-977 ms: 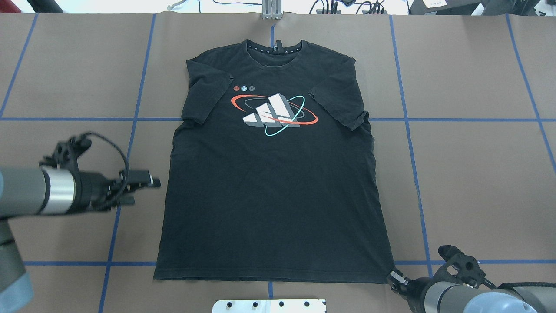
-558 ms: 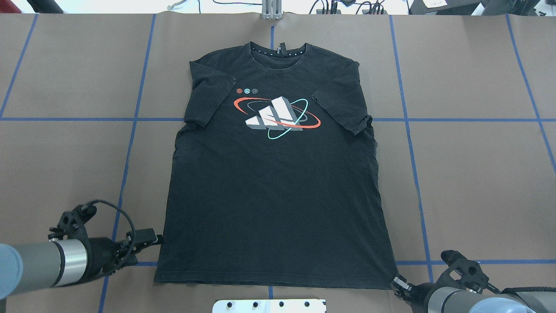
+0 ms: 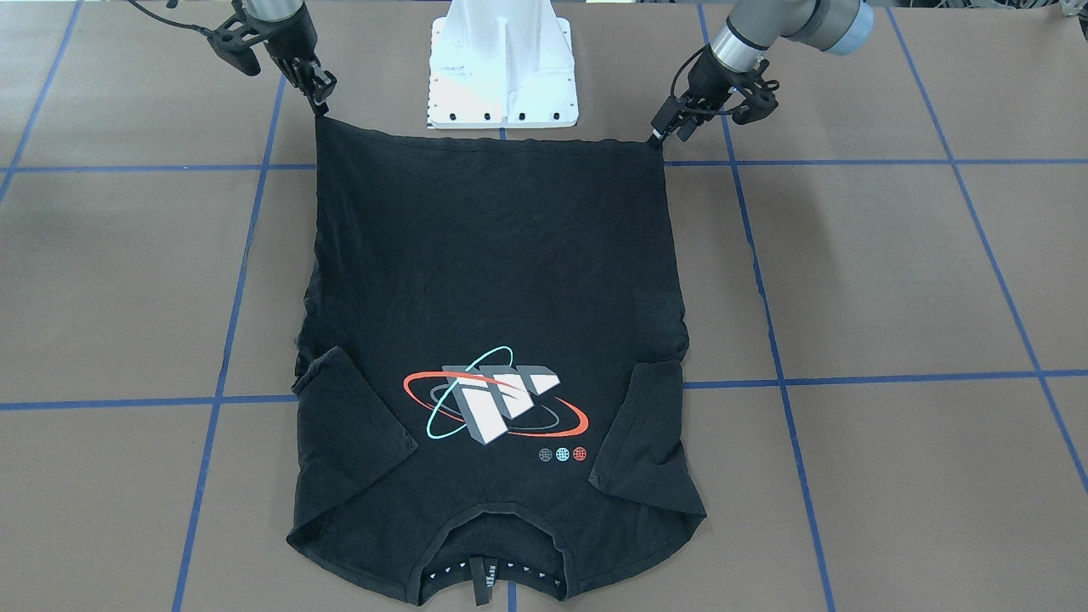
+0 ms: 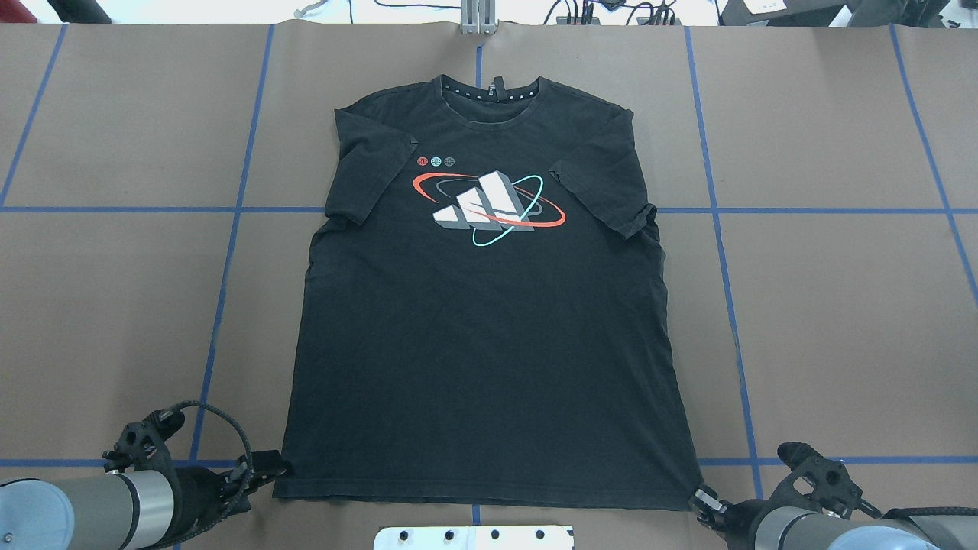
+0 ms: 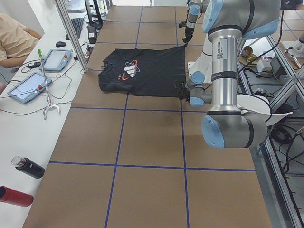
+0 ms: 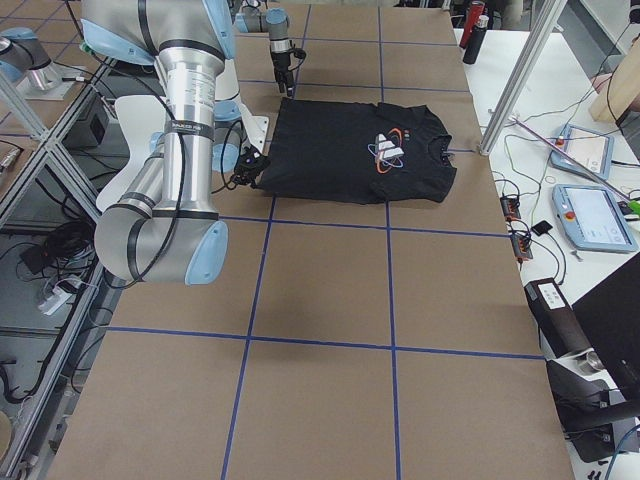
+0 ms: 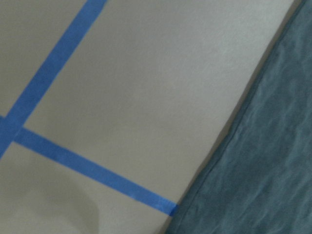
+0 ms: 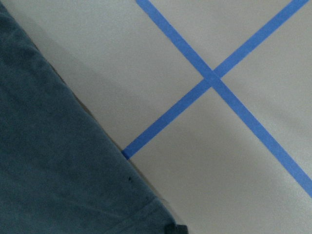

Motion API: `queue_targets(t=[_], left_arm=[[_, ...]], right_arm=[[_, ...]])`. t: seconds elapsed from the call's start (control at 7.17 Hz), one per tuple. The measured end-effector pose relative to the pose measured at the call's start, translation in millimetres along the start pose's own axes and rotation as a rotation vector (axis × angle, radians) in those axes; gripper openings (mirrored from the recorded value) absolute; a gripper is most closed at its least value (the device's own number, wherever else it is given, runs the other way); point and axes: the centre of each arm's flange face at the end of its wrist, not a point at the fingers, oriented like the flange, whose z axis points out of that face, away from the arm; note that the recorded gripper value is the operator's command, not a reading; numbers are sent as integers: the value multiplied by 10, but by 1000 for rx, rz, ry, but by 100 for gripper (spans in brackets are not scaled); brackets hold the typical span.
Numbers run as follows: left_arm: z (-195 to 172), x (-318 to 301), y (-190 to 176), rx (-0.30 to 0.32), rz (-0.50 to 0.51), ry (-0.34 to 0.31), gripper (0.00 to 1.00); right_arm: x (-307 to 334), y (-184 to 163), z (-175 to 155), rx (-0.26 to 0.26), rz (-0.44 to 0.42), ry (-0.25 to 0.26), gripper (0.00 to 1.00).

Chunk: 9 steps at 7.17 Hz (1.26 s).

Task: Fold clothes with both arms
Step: 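Grasp the hem corners with the left and right grippers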

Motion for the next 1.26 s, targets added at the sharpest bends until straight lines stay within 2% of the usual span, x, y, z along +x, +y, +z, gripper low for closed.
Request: queue_targets(t=[0.14, 0.28, 0.42, 0.56, 0.98, 1.26], left_arm=[[21, 2, 53, -4, -8, -10, 45], [30, 2, 75, -5, -11, -15, 40], [29, 6, 83, -6, -12, -16, 23], [28, 8, 85, -5, -13, -17, 0], [-86, 85, 91, -9, -16, -1, 0], [-377, 333, 226, -18, -16, 5, 0]], right_arm=[[-2, -1, -2, 0, 0, -1, 0], [-4, -2, -6, 0, 1, -2, 0], [-5, -3, -6, 1, 1, -2, 0], [-5, -3, -6, 1, 1, -3, 0], [4, -18, -3, 5, 1, -2, 0], [9, -39, -86, 0, 2, -5, 0]])
